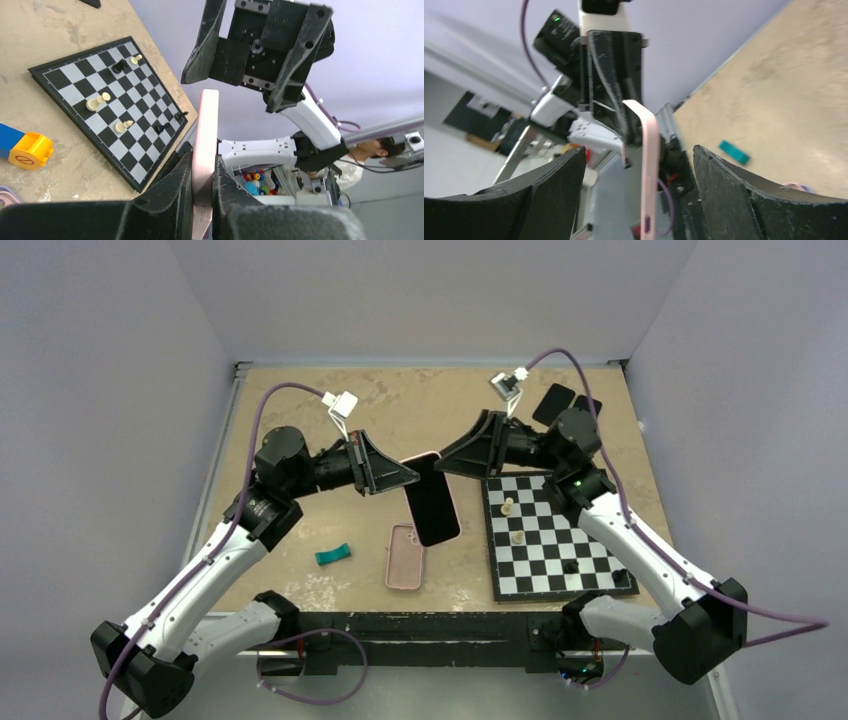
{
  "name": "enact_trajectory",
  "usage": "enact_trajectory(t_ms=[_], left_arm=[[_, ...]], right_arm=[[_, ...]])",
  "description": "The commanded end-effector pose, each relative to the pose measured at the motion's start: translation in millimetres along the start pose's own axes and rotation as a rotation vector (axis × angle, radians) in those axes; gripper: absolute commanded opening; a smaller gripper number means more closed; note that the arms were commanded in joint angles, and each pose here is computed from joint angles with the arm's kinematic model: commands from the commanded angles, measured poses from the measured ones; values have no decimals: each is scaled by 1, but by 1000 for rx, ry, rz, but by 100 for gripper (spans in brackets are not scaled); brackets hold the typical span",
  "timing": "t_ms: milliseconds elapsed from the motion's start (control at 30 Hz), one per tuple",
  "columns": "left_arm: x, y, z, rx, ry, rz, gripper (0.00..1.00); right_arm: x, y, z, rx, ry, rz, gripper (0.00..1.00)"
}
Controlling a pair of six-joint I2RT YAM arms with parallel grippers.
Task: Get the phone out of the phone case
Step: Remove the phone case from the phone.
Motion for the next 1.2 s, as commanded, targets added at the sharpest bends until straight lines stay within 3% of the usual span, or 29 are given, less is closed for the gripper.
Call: enact_trajectory(t_ms=[0,200,367,633,900,1033,1167], left_arm=[[-12,-30,-25,-10,33,-122,0],[-10,-43,-27,-71,31,-168,0],[-9,-55,-23,-160,68,-211,0],[0,-61,-14,-219,126,-191,0],[-2,-61,-18,-173,129,-161,0],[-4,-60,-19,-149,123,-145,0],[-5,-60,-19,-140,121,-141,0]], right_arm=[[-12,10,-11,-77,108,-5,84],[-22,26,-26,-40,173,42,83],[-31,47,-19,-17,28,115,60],[-33,52,-13,-79,-101,208,57],[-27,48,-10,-98,-145,233,32],[-24,43,-5,-93,-173,224,36],[-24,44,-3,-100,-180,234,34]])
Point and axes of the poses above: each gripper's point midway between its finger pads, its own x axis out along the fingers, its own z axis along the line the jaws close on, y = z × x, the point moved 9 cm from there along -x, back along the fingers, and after that the axes turned 15 degrees about x, right-handed, at the moved point
